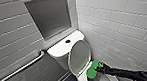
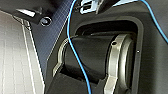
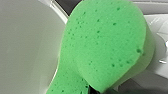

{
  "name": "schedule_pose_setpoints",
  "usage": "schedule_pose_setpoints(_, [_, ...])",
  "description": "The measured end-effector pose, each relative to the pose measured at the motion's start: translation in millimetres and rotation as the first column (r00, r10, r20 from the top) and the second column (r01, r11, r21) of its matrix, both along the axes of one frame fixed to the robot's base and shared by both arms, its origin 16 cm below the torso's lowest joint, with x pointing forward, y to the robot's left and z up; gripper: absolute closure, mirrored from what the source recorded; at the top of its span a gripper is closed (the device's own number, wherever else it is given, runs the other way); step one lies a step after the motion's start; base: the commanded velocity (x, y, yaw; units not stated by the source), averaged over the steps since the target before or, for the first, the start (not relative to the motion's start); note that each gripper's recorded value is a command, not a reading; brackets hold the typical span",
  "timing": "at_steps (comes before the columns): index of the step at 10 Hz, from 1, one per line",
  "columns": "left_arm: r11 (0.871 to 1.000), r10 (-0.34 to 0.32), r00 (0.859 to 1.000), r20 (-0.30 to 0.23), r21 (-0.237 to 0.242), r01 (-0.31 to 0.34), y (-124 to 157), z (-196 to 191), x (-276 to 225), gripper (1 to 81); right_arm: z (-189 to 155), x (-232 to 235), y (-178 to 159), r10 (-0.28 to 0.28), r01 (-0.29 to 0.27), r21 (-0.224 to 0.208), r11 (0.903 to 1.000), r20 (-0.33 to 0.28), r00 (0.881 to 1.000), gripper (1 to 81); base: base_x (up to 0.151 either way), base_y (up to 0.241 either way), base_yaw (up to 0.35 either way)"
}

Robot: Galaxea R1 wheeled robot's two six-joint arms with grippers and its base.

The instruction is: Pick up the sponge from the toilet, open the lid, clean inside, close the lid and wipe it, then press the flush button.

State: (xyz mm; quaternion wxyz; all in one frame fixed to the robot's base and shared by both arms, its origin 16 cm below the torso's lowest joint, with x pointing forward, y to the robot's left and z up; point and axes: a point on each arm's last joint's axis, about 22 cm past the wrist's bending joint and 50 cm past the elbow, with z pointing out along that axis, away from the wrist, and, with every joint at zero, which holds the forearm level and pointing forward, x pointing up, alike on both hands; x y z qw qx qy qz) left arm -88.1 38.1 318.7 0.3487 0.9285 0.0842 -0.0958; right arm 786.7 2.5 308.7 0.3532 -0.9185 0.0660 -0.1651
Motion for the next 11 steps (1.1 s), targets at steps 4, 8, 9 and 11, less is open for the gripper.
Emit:
schedule_pose_setpoints(4, [1.000,-0.007,1.000,-0.009,-0.003,0.007,0,1,-3,1.0,-21,-2,-23,-0.034,0.034,-0.057,0.9978,-0.012,0.999,81.1,0.000,0.000,0.000])
schedule_pose_setpoints(8, [1.000,-0.008,1.000,-0.007,-0.003,0.008,0,1,-2,1.0,-20,-18,-60,-0.043,0.042,-0.027,0.9988,-0.034,0.998,81.1,0.000,0.000,0.000])
schedule_pose_setpoints(9, [1.000,-0.007,1.000,-0.008,-0.003,0.007,0,1,-2,1.0,-16,-24,-68,-0.040,0.039,-0.012,0.9992,-0.041,0.998,81.1,0.000,0.000,0.000])
schedule_pose_setpoints(11, [1.000,-0.008,1.000,-0.007,-0.004,0.008,-1,1,-2,1.0,-25,-40,-114,-0.071,0.069,-0.028,0.9972,-0.049,0.996,81.1,0.000,0.000,0.000])
